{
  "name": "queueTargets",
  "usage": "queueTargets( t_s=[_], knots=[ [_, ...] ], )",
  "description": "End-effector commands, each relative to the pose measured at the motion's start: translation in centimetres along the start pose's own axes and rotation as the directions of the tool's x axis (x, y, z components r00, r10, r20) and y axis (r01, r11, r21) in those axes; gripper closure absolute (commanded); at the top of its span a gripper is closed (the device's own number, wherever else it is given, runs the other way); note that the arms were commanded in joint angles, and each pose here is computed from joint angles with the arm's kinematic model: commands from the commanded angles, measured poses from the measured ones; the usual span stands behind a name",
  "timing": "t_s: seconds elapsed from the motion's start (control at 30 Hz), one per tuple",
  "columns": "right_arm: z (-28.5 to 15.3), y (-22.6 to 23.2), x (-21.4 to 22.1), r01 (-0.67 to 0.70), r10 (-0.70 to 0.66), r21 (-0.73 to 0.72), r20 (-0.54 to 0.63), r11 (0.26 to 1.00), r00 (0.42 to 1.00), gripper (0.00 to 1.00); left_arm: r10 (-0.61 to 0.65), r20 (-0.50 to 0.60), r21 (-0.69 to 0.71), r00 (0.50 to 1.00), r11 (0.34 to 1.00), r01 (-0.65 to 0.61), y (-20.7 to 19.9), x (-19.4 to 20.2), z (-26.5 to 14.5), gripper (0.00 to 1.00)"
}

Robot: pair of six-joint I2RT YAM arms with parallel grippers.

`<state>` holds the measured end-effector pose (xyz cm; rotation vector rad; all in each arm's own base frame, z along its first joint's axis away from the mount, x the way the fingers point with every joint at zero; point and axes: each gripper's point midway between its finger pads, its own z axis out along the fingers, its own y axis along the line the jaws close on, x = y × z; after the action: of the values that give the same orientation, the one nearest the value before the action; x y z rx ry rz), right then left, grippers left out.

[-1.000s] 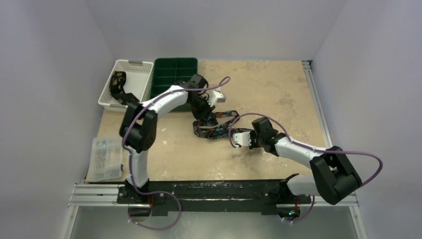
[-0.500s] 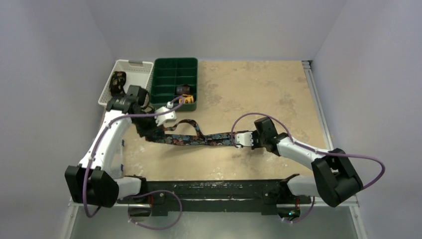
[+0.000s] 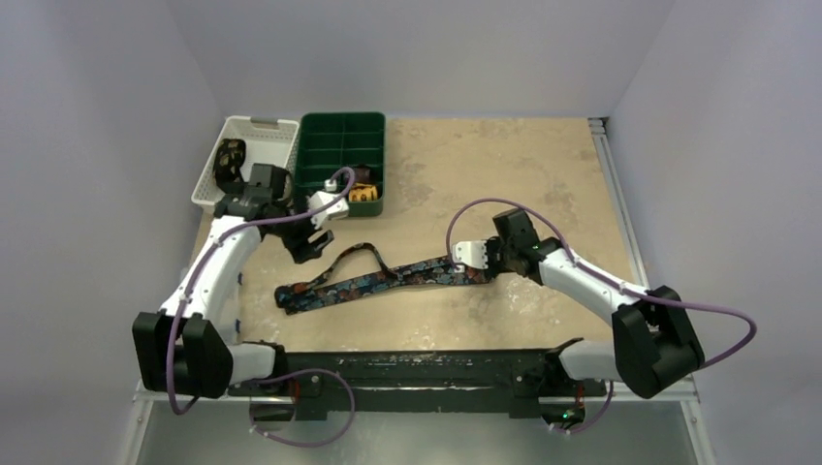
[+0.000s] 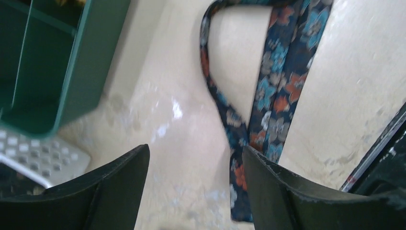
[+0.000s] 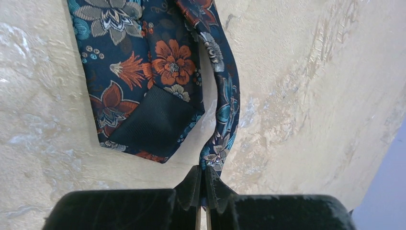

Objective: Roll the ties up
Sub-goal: Flatten out the tie at the center of the board.

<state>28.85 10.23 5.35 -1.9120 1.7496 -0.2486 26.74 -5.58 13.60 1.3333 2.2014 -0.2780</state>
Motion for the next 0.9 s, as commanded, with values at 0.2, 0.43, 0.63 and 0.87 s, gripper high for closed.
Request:
queueTargets(
  t_s=[0.2, 0.43, 0.63, 0.87],
  knots=[
    [0.8, 0.2, -1.8, -0.093, 0.098, -0.093, 0.050, 0.991, 0.994, 1.00, -0.065, -0.139, 0.029, 0.988, 0.997, 0.070, 1.0, -2.8, 8.3, 0.31],
    [2.1, 1.4, -2.5, -0.090, 0.102, -0.172, 0.062, 0.981, 0.993, 1.00, -0.002, -0.256, 0.067, 0.967, 0.998, 0.020, -0.6, 0.4, 10.1, 0.25],
    [-1.1, -0.5, -4.5, -0.105, 0.125, -0.143, 0.136, 0.984, 0.983, 1.00, -0.020, -0.270, 0.061, 0.963, 0.997, 0.038, -1.1, 1.1, 9.8, 0.25],
    [-0.1, 1.5, -6.9, -0.099, 0.131, -0.192, 0.162, 0.976, 0.978, 1.00, -0.057, -0.251, 0.067, 0.966, 0.995, 0.076, -1.5, 0.8, 10.3, 0.30]
  ],
)
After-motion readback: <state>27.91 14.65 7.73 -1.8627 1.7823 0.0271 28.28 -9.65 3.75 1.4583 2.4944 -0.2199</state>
